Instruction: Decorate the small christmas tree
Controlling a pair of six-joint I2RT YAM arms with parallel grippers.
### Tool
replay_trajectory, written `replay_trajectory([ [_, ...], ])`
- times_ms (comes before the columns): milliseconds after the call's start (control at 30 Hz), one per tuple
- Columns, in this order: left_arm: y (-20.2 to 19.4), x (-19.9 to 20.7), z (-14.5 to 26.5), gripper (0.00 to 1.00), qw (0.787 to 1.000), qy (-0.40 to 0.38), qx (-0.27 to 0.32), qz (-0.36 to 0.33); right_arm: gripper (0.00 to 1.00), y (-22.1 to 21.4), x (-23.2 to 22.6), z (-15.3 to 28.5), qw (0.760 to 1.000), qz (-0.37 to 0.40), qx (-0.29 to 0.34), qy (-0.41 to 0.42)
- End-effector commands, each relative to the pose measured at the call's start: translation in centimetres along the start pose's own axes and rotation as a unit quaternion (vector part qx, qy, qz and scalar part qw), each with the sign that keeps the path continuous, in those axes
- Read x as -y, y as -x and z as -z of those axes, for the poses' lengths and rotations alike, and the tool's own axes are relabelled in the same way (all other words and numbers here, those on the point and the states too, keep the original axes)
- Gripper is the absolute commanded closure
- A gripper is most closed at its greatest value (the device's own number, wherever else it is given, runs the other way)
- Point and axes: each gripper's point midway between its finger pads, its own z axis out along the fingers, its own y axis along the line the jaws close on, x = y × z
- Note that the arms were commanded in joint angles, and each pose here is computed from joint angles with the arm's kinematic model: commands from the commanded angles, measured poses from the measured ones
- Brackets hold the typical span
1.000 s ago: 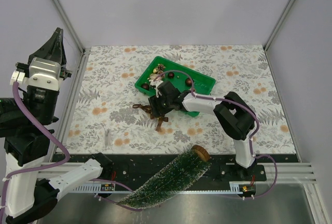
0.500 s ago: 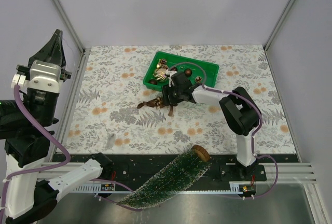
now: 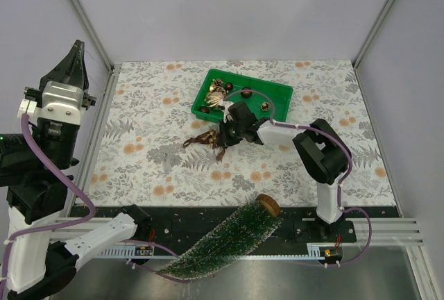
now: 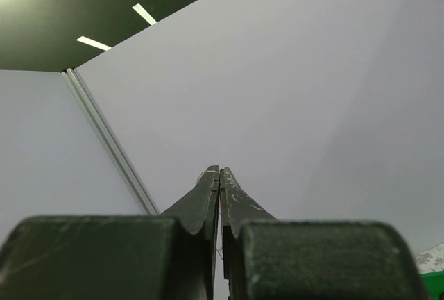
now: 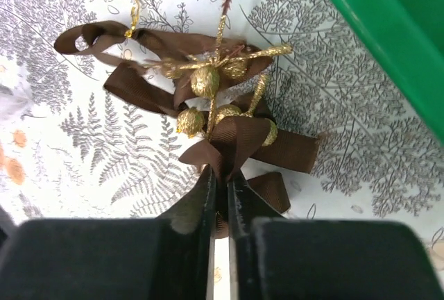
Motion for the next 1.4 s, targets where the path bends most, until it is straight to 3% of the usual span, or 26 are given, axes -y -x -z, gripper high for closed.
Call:
replay_trajectory([
  [0,0.7,-1.3,0.3,0.95,1.0,0.023,0.01,0.002,1.0,3.8,-1.6,3.6,0.998,0.022,0.063,-0.01],
  [267,0.8,-1.3,0.4,0.95,1.0,0.021,0.012,-0.001,1.0,9.9,2.4,14.6,0.97,-0.004,0.211,-0.124],
  [467,0.8,-1.3,0.7,0.95,1.0,0.02,0.013,0.001,1.0,8.9,8.9,21.5,0.934,-0.074,0.261,-0.232],
  [533,0.7,-1.2,0.7,0.95,1.0,0.019,0.011,0.002,1.0,7.8,11.9,23.9,0.912,-0.105,0.273,-0.287],
  [800,0.7,-1.0,0.7,0.94,1.0,0.017,0.012,0.004,1.0,1.4,19.7,28.8,0.841,-0.224,0.259,-0.419],
  [900,0.6,-0.9,0.6,0.95,1.0,0.016,0.011,0.006,1.0,-0.5,21.1,28.6,0.833,-0.244,0.24,-0.435],
  [1000,0.6,-0.9,0.6,0.95,1.0,0.016,0.011,0.007,0.99,-1.9,21.9,27.1,0.839,-0.257,0.205,-0.433],
  [1100,0.7,-1.0,0.6,0.95,1.0,0.016,0.012,0.008,0.58,-2.7,21.9,25.9,0.848,-0.265,0.177,-0.423],
  [1167,0.7,-1.0,0.7,0.95,1.0,0.016,0.012,0.007,0.41,-2.8,21.1,25.5,0.857,-0.272,0.171,-0.403],
  [1300,0.7,-1.0,0.7,0.94,1.0,0.015,0.01,0.005,0.22,-1.7,17.6,25.6,0.89,-0.266,0.185,-0.321],
  [1367,0.6,-0.9,0.6,0.94,1.0,0.014,0.01,0.007,0.19,-1.0,15.1,25.5,0.913,-0.251,0.186,-0.262],
])
